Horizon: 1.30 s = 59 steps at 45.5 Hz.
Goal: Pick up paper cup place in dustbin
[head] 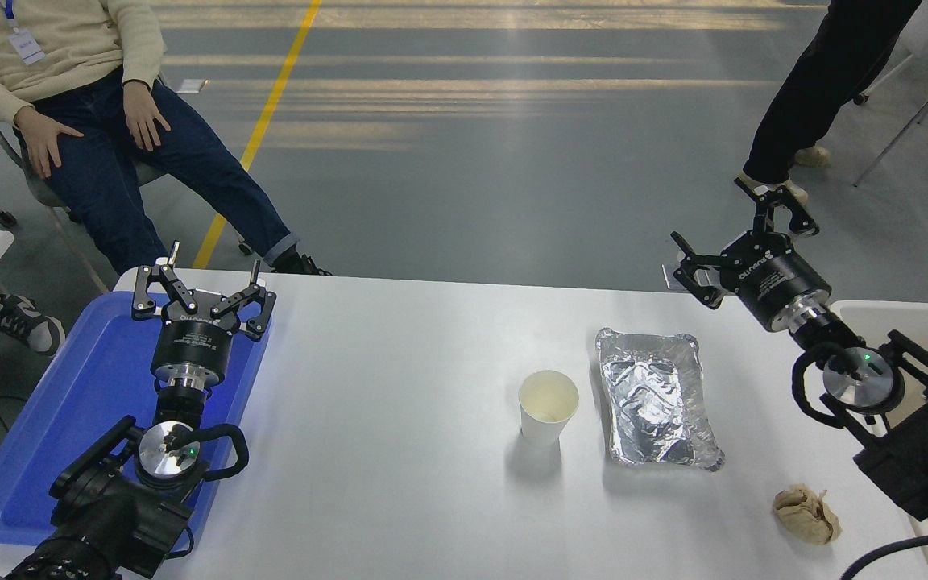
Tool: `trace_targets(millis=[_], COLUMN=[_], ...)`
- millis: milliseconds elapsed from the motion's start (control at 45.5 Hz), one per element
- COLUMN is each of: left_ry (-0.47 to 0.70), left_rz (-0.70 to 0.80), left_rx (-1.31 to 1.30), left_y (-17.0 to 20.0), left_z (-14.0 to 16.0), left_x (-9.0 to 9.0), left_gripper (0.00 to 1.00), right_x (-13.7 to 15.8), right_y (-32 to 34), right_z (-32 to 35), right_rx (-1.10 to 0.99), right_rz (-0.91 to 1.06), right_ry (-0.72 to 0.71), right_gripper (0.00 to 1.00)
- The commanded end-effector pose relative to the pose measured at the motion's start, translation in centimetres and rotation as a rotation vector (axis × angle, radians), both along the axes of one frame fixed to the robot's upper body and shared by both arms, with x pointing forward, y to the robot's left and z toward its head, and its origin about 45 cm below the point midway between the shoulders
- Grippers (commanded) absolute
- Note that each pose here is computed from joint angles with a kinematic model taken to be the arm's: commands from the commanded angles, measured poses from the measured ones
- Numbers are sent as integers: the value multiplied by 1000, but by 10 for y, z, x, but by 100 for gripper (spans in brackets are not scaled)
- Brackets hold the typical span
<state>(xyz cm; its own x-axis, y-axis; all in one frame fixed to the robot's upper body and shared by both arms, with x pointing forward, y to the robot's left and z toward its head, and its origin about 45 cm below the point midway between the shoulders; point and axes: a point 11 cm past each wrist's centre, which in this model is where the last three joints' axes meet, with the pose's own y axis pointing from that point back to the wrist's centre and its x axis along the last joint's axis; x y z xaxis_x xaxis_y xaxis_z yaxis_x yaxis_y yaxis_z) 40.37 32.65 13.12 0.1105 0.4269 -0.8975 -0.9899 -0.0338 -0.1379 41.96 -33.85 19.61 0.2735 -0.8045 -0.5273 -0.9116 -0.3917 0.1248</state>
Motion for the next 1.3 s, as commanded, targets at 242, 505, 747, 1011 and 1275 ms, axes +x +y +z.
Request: trace_targets(millis=[242, 505, 747, 1011, 1275], left_ry=[-2, 1, 1, 1, 1], left_rz=[-3, -3, -4, -2, -2], left_rx=[0, 1, 2, 2, 2], left_y=[0, 0, 0, 0, 0], left_z=[1, 0, 0, 0, 0], left_x=[1, 0, 0, 0, 0], left_gripper=[100, 100, 100, 100, 100], right_x=[-28, -42, -52, -38, -39], right_y=[-48, -30, -21, 2, 49], right_z=[27, 42, 46, 71, 73], right_rx=[-553, -730, -959, -1185, -1418], right_rz=[249, 431, 620, 787, 1044], right_ry=[81, 74, 93, 84, 111], right_gripper=[100, 100, 100, 100, 100])
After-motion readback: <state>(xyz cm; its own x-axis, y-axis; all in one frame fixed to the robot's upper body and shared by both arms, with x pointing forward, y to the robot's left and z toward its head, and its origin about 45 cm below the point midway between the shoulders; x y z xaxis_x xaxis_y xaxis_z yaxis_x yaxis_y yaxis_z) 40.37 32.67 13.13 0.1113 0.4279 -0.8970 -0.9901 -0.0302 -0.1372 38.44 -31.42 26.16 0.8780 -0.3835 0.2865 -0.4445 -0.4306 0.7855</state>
